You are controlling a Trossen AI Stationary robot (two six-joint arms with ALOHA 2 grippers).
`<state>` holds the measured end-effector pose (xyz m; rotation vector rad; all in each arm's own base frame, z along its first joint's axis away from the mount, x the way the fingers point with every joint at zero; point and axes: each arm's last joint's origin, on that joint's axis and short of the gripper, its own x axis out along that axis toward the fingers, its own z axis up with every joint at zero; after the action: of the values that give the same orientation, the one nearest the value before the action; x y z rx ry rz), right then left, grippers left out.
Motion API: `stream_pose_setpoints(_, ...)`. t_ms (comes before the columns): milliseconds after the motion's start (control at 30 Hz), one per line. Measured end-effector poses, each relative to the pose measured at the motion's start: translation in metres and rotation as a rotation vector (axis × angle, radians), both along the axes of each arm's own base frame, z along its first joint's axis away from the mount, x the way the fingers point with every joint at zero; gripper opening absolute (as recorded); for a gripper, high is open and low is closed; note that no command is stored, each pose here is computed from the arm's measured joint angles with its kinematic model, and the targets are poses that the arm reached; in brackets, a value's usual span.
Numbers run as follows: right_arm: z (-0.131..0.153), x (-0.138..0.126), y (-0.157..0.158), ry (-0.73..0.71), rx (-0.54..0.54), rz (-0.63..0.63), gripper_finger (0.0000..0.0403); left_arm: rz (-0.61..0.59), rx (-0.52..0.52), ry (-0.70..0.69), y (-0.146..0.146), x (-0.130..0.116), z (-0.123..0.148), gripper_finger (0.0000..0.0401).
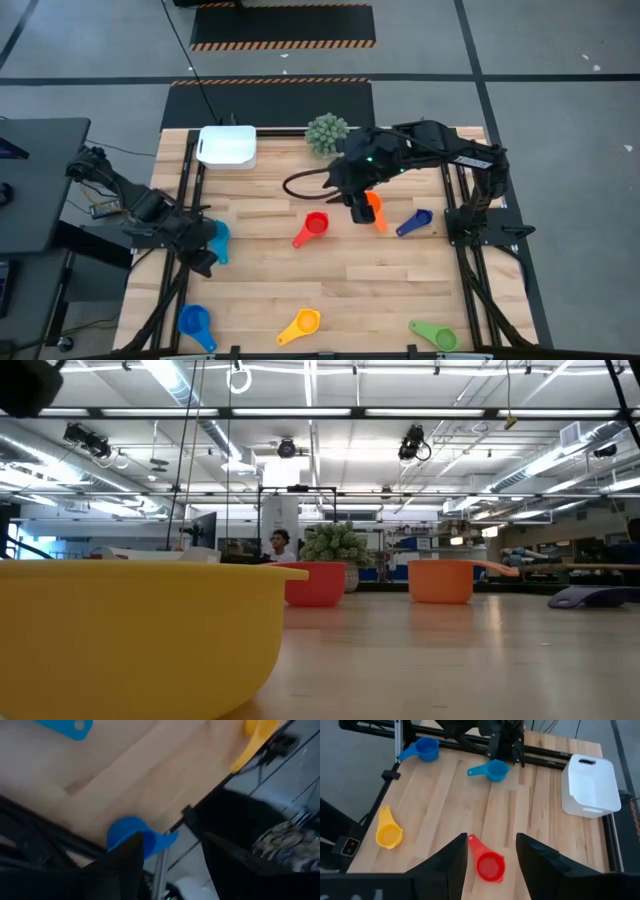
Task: Nest measuring cups in basket
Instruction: Stack the blue measuring cup on top of the orange measuring cup
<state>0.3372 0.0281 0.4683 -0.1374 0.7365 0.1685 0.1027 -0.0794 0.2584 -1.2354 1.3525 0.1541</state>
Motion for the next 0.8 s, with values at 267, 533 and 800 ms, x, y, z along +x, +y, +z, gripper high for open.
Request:
stream_pose_setpoints(267,0.012,-0.016,0.009,-0.036,0.005,0.036,0.0174,-0.123,0.052,0.036,-0.032,0.000,-0.011,0.0205)
stream_pose_setpoints(533,0.018,-0.025,0.021,-0.056,0.007,0.083,0.0174,-0.264,0.065,0.034,-0.076,0.008,-0.030,0.0205)
stream_pose_setpoints(800,0.018,-0.026,0.023,-0.061,-0.010,0.103,0.0174,-0.458,0.204,0.051,-0.095,0.009,-0.056,0.0205)
